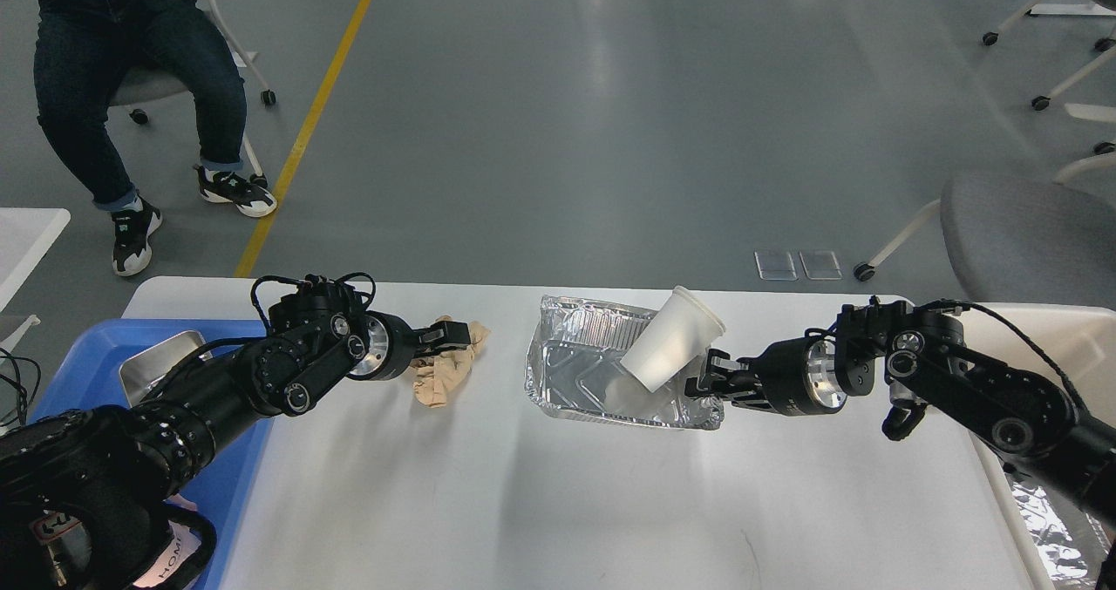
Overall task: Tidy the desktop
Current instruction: 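Reach the left gripper down to the beige cloth and grasp it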
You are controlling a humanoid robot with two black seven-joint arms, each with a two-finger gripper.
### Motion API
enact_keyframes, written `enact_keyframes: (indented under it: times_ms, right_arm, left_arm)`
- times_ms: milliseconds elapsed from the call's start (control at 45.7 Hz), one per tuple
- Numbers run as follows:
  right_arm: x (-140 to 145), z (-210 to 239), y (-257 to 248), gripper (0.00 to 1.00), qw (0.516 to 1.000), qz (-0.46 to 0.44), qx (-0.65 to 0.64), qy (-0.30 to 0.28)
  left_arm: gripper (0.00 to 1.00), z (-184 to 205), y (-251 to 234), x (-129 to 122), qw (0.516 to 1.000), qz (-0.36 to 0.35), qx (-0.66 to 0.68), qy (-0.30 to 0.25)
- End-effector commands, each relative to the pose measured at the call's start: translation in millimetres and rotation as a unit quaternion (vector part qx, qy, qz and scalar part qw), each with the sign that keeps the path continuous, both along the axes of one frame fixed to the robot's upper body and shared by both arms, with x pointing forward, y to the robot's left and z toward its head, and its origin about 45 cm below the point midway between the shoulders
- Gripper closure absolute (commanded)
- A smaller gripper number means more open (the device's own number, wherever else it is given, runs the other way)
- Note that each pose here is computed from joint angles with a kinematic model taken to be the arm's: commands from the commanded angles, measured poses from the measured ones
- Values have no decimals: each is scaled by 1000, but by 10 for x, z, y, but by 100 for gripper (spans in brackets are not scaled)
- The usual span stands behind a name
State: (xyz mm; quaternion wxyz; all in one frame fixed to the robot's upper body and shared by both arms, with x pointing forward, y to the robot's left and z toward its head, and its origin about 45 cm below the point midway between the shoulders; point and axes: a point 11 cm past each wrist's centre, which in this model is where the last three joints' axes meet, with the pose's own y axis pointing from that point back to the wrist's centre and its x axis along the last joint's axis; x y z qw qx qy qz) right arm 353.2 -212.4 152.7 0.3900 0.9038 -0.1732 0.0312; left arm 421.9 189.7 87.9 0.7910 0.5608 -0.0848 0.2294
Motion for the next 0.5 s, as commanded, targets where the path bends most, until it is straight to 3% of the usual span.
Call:
enact_keyframes:
  times_ms: [0, 263, 482]
  right_arm:
    - [-20, -22, -10, 100, 1000, -3, 3, 3]
    - [-35, -34, -19, 100, 1000, -5, 4, 5]
    - [-39, -36, -33, 100, 1000, -8, 7, 5]
  left_arm:
    - [11, -46, 17, -34, 1000, -6, 11, 5]
    - [42, -110, 31, -104, 999, -26, 30, 22]
    - [58, -155, -55, -152, 998, -39, 35, 27]
